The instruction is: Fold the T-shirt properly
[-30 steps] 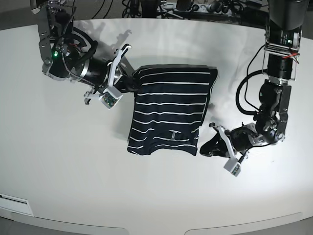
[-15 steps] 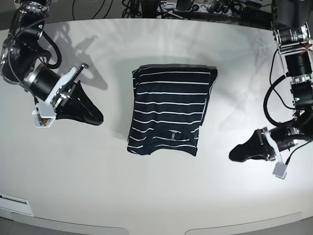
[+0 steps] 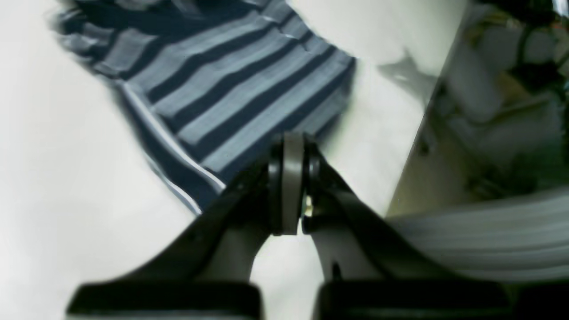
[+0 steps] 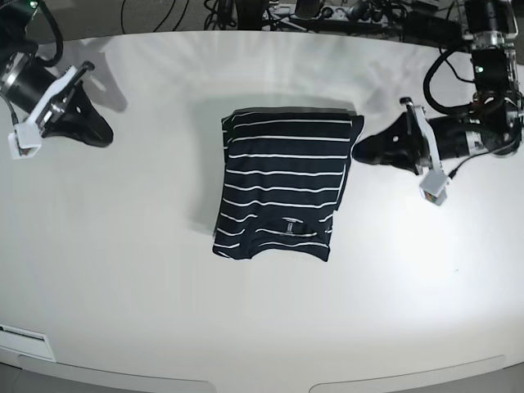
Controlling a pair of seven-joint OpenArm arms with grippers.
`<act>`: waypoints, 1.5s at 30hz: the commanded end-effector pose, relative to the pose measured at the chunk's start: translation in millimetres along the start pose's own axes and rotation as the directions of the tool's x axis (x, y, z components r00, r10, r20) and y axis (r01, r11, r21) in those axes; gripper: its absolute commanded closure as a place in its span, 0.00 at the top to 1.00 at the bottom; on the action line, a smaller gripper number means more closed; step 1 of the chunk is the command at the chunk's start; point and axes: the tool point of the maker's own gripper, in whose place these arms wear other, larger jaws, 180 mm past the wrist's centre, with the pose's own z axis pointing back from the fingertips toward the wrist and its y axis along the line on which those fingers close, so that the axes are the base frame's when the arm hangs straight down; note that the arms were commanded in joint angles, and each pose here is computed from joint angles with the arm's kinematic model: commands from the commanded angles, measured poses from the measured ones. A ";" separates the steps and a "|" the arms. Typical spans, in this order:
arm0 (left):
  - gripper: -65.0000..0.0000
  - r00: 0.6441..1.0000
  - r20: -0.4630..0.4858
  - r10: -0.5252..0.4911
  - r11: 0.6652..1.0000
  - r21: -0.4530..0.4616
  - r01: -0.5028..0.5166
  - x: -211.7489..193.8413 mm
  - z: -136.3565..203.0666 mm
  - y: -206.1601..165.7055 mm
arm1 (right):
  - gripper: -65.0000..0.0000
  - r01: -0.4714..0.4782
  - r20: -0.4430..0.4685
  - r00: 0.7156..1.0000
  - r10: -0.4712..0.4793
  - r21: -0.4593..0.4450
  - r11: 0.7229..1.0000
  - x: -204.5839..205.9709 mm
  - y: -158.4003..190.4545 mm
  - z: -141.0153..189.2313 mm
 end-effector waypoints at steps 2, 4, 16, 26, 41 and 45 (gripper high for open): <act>0.00 0.997 0.009 -0.073 0.997 -0.008 0.073 5.1 9.1 -24.9 | 0.00 -0.004 0.000 1.000 0.004 -0.020 1.000 -0.5 0.3 14.7; 0.00 0.995 -0.007 -0.103 0.995 -0.001 0.103 -0.4 15.3 -44.1 | 0.00 0.019 -0.035 0.999 -0.021 -0.059 0.998 -12.4 -3.9 26.5; 0.00 0.990 -0.139 0.032 0.998 0.055 -0.025 -60.3 47.4 -114.7 | 0.00 0.075 -0.277 0.956 -0.099 -0.097 0.992 -71.1 26.9 65.7; 0.00 0.865 -0.353 0.358 0.929 0.036 -0.369 -138.8 67.3 -187.7 | 0.00 0.232 -0.567 0.777 -0.273 -0.146 0.962 -146.4 64.1 122.2; 0.00 0.524 -0.445 0.726 0.674 0.307 -0.672 -310.7 73.0 -185.8 | 0.00 0.476 -0.663 0.491 -0.565 -0.339 0.811 -300.1 65.2 152.1; 0.00 0.496 -0.418 0.761 0.642 0.374 -0.669 -358.8 54.8 -158.8 | 0.00 0.378 -0.742 0.475 -0.473 -0.314 0.871 -348.7 58.2 139.2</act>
